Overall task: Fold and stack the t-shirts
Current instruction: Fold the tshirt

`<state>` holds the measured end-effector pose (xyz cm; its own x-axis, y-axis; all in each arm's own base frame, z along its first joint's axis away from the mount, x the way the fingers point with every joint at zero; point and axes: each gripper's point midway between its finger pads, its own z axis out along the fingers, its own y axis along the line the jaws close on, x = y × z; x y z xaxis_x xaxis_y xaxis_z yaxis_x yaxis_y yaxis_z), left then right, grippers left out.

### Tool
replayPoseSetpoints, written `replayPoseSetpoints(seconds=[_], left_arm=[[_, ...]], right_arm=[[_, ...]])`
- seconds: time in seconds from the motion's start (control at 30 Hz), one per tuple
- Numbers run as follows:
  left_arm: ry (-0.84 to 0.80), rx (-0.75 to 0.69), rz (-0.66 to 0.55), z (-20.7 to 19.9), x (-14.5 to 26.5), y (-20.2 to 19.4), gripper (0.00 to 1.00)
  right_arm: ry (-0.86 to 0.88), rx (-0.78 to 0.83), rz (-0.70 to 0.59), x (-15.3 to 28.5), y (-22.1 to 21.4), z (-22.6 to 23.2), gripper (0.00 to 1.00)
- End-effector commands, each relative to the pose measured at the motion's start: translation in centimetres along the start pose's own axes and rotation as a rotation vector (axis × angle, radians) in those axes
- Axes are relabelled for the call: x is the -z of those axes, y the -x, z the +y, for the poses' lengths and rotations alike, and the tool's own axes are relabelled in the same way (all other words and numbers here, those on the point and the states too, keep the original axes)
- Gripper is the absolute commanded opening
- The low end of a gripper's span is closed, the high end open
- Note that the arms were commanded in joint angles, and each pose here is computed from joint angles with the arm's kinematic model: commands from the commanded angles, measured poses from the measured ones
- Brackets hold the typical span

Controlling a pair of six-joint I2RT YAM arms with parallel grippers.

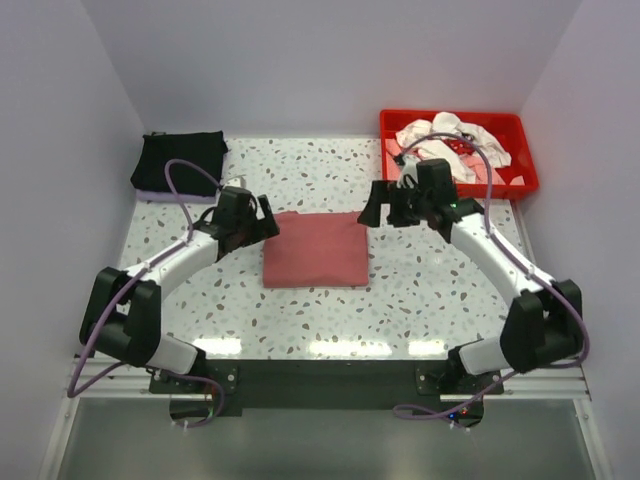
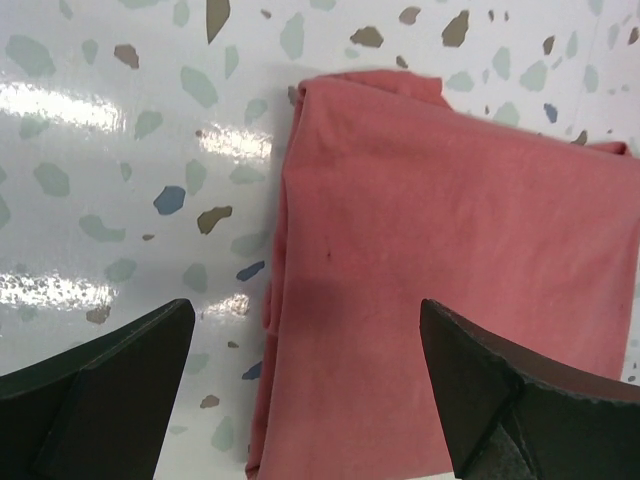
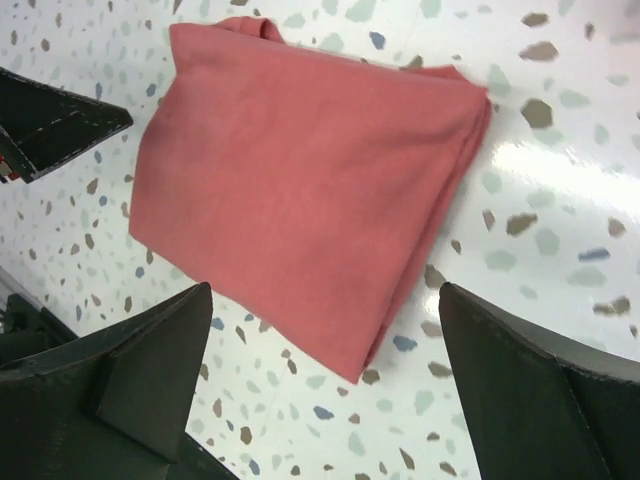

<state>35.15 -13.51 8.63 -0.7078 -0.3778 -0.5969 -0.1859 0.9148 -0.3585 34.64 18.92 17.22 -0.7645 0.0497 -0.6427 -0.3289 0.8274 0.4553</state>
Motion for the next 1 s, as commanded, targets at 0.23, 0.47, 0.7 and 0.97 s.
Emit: replayPoseSetpoints(seconds=[0.23,0.47,0.7,0.97], left_arm=[[-0.041,-0.022,0.094,0.6,-1.5,-3.3,0.91],[-0.043,-0.035,0.165,0.9,-2.6,-5.7,0.75],[-0.027,-0.079,0.223,1.0,-3.7,-7.7,0.56],[0.034,-0.138,0.253,1.2,-4.8,-8.9,0.33]], right_arm=[[-0.229,-0.019,-0.101,5.9,-3.7,-3.4,0.99],[-0.250,-0.020,-0.151,6.9,-4.2,-3.8,0.99],[-0.281,-0.021,-0.117,6.5,-5.3,-4.7,0.99],[-0.272,-0.013,-0.134,6.5,-5.2,-4.7,0.99]])
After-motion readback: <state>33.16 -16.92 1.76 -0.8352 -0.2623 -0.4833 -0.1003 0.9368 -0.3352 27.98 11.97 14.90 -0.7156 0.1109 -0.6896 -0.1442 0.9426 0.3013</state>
